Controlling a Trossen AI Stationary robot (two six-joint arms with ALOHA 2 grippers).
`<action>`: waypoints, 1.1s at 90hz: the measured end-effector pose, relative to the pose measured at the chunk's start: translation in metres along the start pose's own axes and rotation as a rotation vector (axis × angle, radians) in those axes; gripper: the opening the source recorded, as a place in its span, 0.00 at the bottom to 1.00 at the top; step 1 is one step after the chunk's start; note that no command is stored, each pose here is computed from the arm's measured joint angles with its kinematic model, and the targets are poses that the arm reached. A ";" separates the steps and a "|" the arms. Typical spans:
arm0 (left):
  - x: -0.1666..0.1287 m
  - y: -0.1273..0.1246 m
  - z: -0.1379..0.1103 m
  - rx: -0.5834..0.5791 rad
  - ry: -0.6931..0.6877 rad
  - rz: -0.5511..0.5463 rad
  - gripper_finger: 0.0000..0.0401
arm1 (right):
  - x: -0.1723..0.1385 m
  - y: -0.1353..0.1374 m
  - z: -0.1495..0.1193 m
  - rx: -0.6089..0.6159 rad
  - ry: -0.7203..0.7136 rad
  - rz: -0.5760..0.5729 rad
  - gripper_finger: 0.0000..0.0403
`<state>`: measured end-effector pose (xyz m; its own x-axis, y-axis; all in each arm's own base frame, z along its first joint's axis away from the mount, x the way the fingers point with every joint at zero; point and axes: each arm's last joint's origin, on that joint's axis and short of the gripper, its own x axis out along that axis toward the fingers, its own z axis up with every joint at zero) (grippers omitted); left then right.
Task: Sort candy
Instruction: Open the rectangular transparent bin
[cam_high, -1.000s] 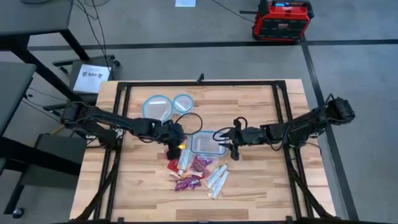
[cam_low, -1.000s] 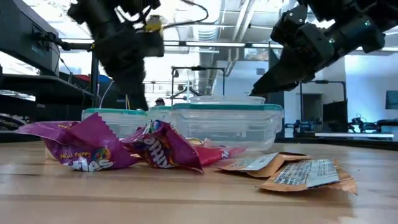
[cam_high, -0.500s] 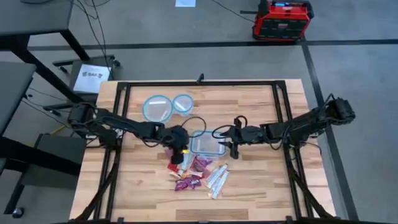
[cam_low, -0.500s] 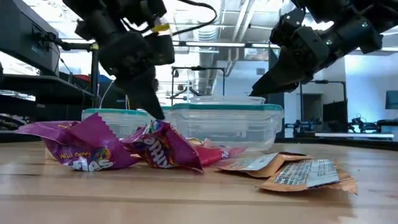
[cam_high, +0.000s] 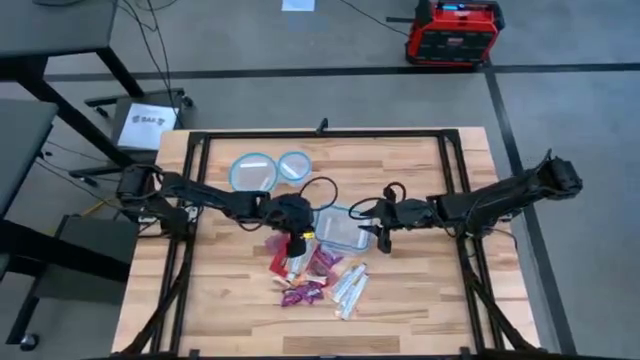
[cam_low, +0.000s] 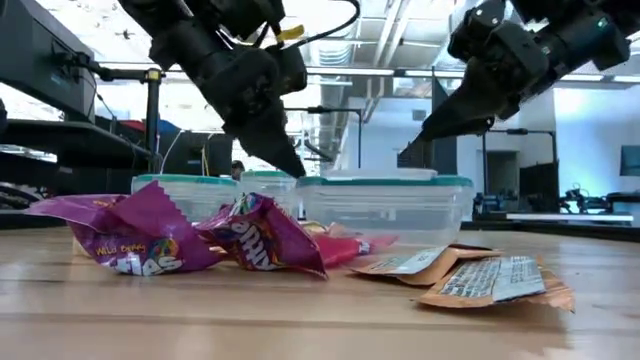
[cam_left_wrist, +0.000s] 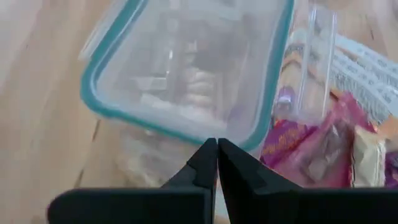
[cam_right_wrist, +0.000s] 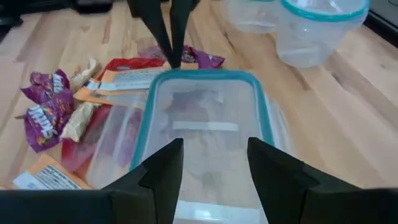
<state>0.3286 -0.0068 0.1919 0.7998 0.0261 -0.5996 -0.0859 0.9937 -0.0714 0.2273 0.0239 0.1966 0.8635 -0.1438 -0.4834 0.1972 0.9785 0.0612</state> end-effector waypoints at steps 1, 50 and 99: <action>0.000 0.000 0.001 -0.001 -0.007 -0.001 0.00 | -0.001 0.000 0.000 0.000 -0.002 0.000 0.41; -0.022 -0.011 0.014 0.095 0.157 0.075 0.00 | -0.012 0.001 0.000 0.031 0.016 0.013 0.41; -0.015 -0.006 -0.013 0.002 0.018 0.053 0.00 | -0.010 -0.004 0.004 0.057 -0.033 -0.003 0.41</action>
<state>0.3092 -0.0142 0.1913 0.7831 0.0768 -0.6171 -0.1269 0.9912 -0.0376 0.2200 0.0212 0.2047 0.8775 -0.1527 -0.4546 0.2252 0.9681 0.1095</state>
